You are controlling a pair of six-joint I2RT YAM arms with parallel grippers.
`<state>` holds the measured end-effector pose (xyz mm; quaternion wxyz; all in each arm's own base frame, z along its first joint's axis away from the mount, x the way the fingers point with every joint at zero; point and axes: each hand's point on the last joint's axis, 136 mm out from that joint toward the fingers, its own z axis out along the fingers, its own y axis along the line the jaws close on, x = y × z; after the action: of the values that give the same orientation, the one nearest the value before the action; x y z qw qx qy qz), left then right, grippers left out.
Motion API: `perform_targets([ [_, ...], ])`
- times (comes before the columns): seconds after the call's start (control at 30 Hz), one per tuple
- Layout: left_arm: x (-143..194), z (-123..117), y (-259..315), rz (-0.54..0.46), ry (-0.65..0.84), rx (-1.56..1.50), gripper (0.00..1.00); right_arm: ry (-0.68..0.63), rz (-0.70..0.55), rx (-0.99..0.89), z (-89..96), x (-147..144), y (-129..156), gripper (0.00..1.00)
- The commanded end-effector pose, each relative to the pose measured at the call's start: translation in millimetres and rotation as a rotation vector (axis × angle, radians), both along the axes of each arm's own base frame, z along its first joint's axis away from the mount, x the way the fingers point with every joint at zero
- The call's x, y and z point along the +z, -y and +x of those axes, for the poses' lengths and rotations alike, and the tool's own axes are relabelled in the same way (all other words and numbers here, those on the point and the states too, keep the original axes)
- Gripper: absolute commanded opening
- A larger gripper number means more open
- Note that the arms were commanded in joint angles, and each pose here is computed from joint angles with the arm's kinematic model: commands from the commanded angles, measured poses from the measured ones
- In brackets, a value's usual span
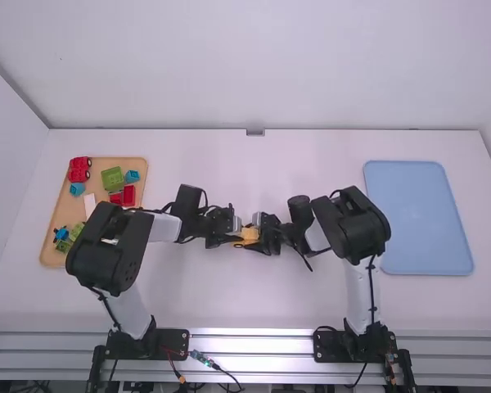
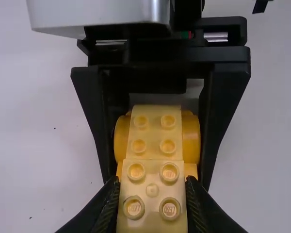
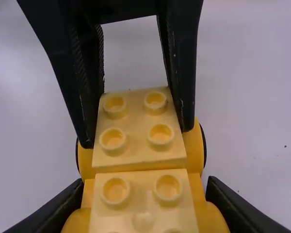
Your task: Assemble lego blocks to make yellow taxi
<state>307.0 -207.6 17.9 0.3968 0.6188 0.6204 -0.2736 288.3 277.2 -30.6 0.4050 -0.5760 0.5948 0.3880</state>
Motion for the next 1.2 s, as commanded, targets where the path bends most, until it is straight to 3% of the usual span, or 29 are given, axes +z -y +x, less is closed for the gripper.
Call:
perform_targets([
  [0.0,-3.0,-18.3,16.2,-0.025,-0.04,-0.062,0.22,0.009,-0.047,0.0,-4.0,-11.2,-11.5,0.45],
  [0.9,-2.6,-20.2,16.7,-0.031,-0.058,-0.062,0.31,0.032,-0.07,0.028,-8.5,-18.0,-4.6,0.54],
  [1.1,2.2,-26.4,19.8,-0.064,-0.051,-0.104,0.39,0.017,-0.09,0.045,-7.2,-21.0,-5.7,0.54],
  [1.17,1.8,-24.9,19.4,-0.06,-0.051,-0.097,0.46,0.003,-0.097,0.046,-6.4,-21.7,-6.1,0.54],
])
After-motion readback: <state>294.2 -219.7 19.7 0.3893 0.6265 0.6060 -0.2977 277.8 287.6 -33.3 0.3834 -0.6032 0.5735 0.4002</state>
